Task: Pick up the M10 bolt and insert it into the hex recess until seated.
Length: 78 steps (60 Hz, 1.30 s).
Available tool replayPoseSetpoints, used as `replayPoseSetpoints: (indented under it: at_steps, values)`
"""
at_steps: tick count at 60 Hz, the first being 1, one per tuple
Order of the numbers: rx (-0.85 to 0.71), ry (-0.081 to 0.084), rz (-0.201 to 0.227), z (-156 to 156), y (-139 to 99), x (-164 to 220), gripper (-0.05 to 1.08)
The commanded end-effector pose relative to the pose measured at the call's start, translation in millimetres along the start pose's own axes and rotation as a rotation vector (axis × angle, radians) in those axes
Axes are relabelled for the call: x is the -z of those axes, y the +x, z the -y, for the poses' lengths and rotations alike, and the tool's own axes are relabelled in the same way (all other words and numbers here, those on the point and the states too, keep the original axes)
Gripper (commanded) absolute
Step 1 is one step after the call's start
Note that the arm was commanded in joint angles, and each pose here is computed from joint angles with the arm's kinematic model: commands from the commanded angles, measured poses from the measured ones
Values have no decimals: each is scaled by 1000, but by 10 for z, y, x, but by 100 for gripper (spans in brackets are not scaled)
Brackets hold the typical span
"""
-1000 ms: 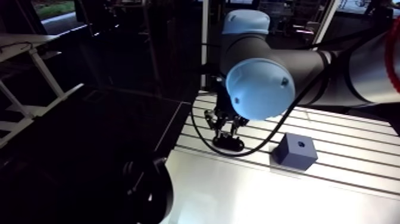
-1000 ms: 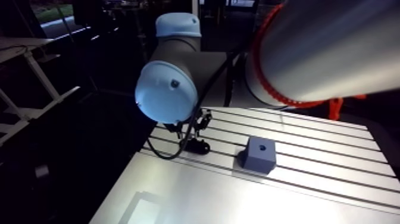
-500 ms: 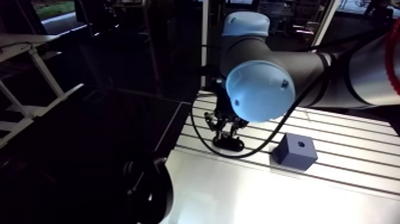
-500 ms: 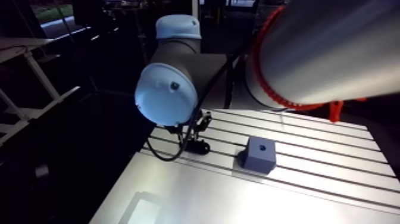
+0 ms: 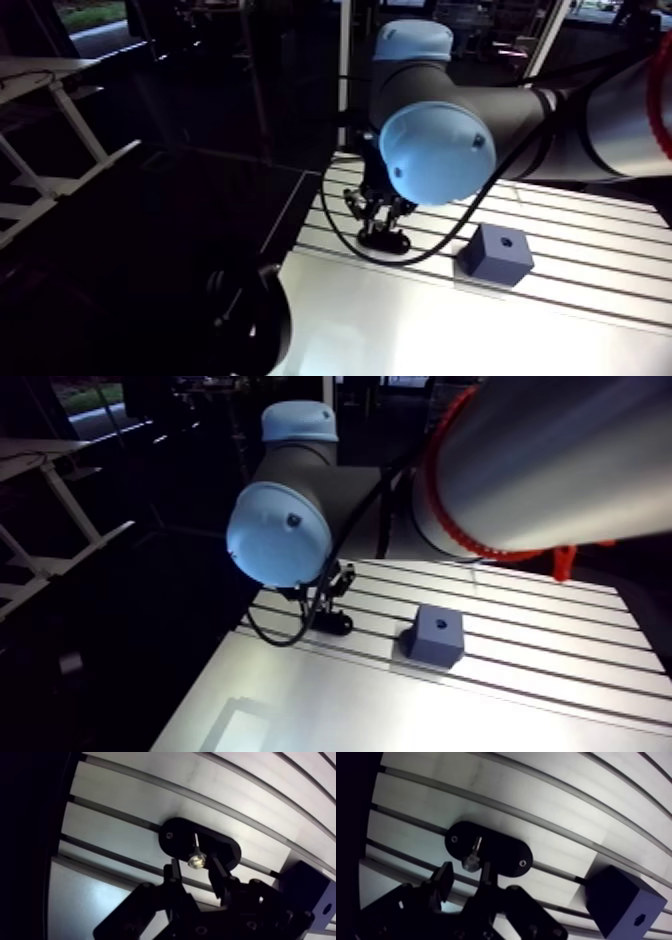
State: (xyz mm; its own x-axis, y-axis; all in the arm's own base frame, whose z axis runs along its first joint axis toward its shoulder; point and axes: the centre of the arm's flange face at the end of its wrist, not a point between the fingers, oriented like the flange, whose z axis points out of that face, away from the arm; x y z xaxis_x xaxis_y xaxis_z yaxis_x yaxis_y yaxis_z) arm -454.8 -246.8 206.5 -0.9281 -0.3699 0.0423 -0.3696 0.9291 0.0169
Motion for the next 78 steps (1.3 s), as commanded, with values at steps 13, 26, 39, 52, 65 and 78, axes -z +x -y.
replayPoseSetpoints:
  at_steps: [13, 26, 39, 52, 65, 78]
  values:
    - [0, 0, 5, -6, 5, -26, 62]
    - [1, 0, 5, -6, 5, -27, 63]
    - [3, -2, 3, -10, 22, -55, 66]
    - [7, -4, 0, -13, 38, -82, 67]
    - [10, -6, -6, -19, 66, -55, 68]
    - [8, -7, -8, -27, 65, -40, 71]
